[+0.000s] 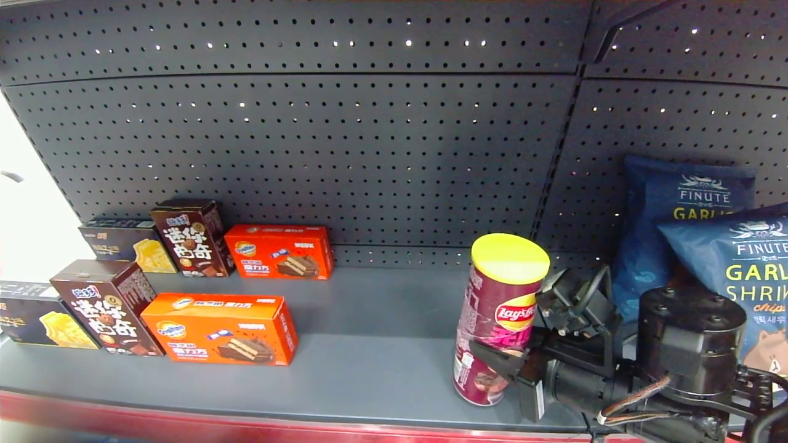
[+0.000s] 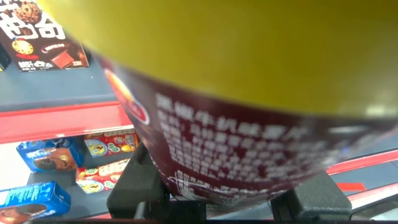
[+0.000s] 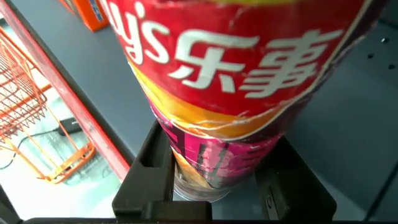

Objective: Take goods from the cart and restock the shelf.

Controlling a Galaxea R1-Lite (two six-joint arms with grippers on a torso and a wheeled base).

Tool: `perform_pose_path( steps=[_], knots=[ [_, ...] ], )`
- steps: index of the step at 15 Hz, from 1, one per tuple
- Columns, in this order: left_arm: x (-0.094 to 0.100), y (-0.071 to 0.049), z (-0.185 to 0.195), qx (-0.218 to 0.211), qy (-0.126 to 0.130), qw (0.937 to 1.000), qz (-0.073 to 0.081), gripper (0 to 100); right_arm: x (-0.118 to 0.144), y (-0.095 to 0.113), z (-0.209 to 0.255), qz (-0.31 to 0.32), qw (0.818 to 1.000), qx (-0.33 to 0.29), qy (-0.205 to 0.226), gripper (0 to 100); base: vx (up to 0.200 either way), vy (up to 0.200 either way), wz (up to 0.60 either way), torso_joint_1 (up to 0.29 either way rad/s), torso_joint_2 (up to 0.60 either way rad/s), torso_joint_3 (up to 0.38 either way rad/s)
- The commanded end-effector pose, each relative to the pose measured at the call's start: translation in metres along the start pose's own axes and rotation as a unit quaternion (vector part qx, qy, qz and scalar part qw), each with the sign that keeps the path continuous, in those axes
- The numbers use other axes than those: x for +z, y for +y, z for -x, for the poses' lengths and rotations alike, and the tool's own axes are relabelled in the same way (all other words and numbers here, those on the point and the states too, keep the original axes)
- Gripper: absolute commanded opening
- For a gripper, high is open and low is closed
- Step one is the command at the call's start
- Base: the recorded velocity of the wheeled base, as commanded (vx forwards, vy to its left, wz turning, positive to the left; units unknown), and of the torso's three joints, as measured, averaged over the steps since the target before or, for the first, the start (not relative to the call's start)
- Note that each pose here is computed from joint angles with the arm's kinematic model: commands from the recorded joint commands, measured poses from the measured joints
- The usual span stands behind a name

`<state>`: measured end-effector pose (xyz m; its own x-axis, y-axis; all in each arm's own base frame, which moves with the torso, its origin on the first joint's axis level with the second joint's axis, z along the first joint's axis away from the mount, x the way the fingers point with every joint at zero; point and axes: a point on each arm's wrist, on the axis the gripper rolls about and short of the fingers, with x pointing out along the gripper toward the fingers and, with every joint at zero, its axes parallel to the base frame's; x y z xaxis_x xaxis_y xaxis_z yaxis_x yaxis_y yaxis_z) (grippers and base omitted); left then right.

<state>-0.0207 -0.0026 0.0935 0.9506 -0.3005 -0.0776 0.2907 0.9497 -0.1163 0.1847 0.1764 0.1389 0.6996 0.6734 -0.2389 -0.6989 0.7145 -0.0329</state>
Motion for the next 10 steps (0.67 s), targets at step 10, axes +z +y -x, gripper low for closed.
perform_pose_path(
  steps=[10],
  knots=[
    [-0.0013,0.0002,-0.0006,0.0,0.003,1.0,0.001,0,-0.0132,-0.0011,-0.0162,0.0,1.0,-0.002,0.027,0,0.0,0.0,0.0,0.0,0.0,0.0]
  ],
)
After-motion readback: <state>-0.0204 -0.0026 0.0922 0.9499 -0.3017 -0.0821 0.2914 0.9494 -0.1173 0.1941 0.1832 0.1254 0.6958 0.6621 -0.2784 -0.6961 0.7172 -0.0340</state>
